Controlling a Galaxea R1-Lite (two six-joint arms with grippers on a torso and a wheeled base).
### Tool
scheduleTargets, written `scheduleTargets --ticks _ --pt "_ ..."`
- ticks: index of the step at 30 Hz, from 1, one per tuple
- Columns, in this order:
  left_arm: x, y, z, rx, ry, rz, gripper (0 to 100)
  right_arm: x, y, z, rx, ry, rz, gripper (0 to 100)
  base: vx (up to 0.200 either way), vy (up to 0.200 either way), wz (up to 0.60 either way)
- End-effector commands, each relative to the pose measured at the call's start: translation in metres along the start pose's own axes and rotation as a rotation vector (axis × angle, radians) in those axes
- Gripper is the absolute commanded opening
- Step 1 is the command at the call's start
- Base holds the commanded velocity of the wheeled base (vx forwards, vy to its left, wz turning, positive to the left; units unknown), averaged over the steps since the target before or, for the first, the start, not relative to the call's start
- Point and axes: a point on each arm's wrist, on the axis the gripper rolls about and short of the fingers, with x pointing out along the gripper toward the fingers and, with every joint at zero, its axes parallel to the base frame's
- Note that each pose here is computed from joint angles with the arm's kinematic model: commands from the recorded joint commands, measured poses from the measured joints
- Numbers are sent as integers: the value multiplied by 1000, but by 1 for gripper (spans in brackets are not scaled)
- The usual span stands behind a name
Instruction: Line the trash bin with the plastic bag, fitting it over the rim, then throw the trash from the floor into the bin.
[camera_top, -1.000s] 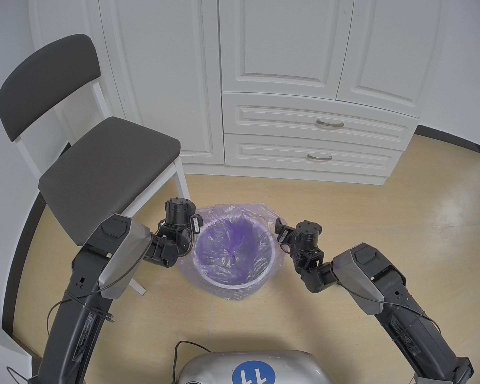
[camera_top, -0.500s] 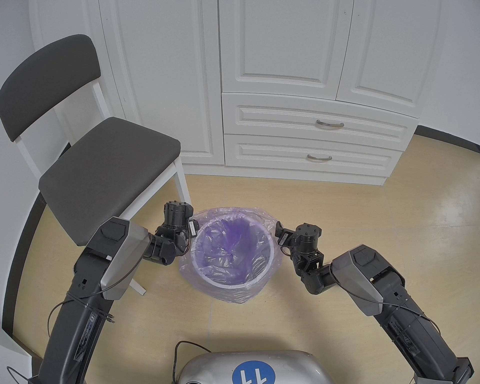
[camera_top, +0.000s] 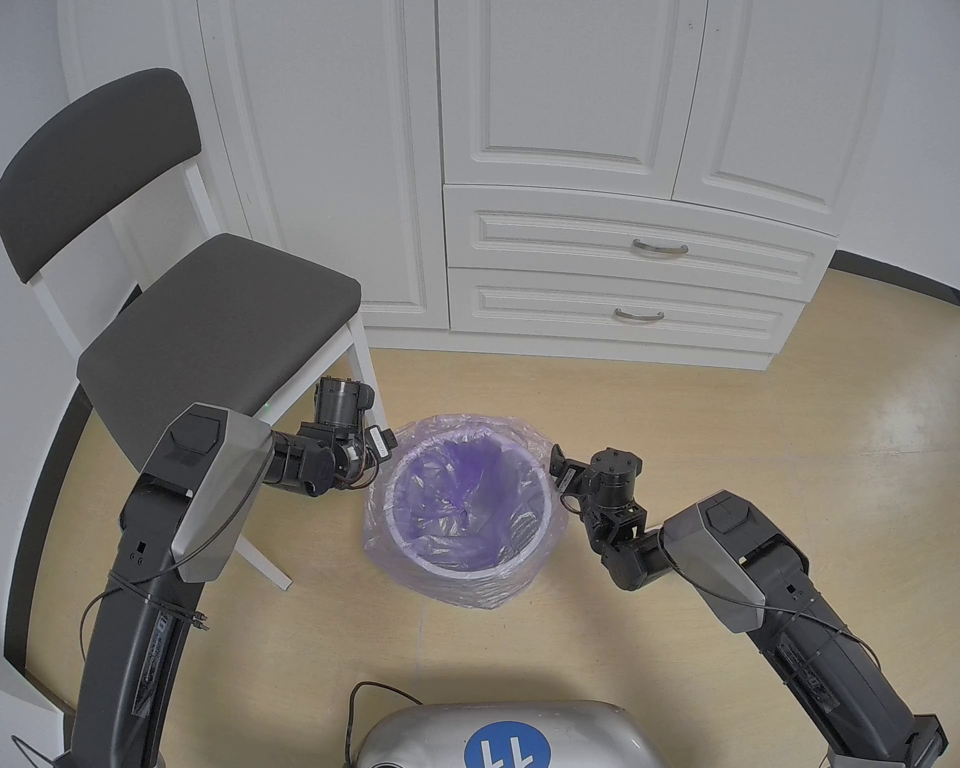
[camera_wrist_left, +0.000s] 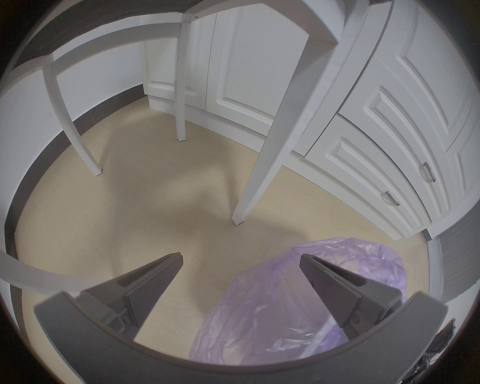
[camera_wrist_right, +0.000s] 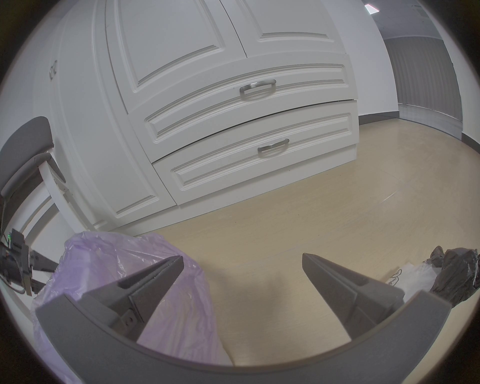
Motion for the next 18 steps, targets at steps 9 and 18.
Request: scheduleTargets --ticks 9,18 --pt "0 3 2 5 53 19 100 0 -1 -2 -14 4 -1 100 0 0 0" --pt "14 18 -22 36 150 67 100 0 -2 -4 -52 17 -15 100 0 0 0"
